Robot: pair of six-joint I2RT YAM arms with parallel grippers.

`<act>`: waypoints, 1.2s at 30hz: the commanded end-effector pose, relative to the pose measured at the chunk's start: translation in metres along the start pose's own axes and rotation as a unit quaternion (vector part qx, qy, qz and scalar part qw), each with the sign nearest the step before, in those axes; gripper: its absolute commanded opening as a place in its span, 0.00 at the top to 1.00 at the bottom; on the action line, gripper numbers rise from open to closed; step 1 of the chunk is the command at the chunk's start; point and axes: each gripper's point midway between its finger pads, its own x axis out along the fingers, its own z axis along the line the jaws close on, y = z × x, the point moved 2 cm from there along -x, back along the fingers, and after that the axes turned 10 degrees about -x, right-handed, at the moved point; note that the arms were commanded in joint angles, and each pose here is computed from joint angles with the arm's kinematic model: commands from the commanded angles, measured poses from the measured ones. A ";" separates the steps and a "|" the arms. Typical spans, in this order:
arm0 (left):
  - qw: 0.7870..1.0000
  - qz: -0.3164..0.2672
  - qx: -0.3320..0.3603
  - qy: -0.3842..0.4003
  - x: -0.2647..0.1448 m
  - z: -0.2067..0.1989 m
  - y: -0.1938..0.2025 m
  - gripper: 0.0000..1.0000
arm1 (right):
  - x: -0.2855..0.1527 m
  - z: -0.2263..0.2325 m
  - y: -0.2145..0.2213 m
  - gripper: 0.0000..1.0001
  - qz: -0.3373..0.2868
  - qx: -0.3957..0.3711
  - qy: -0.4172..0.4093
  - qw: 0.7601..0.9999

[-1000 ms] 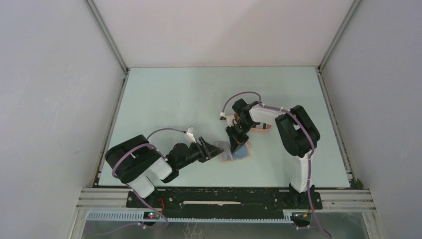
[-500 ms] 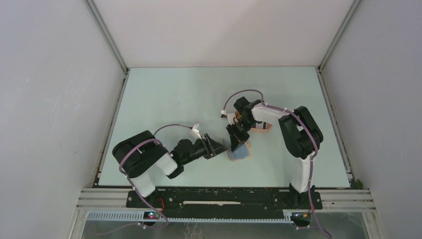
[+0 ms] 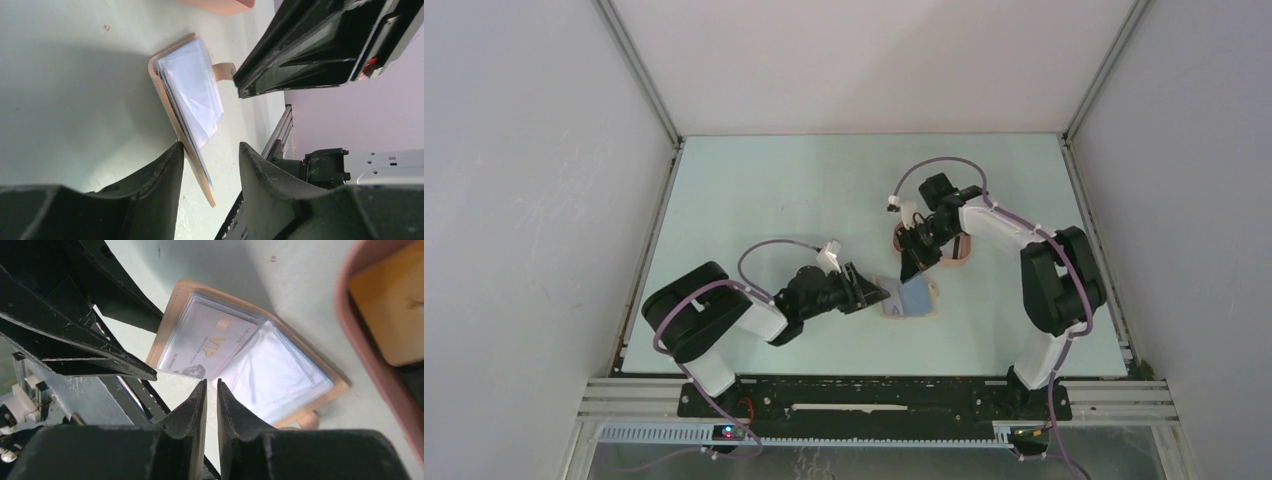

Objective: Put the credit cards into the card holder
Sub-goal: Close the card holder at the center of the board.

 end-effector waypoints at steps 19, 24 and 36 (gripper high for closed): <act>0.992 0.062 0.106 0.015 0.050 -0.065 0.002 0.49 | -0.069 -0.041 -0.003 0.71 -0.062 0.012 0.075 0.995; 0.989 0.094 0.116 0.015 0.067 -0.073 0.016 0.46 | -0.081 -0.043 -0.004 0.71 -0.081 0.017 0.072 0.994; 0.985 0.102 0.136 0.034 0.086 -0.087 0.016 0.46 | -0.133 -0.024 -0.004 0.55 -0.168 -0.047 0.068 0.982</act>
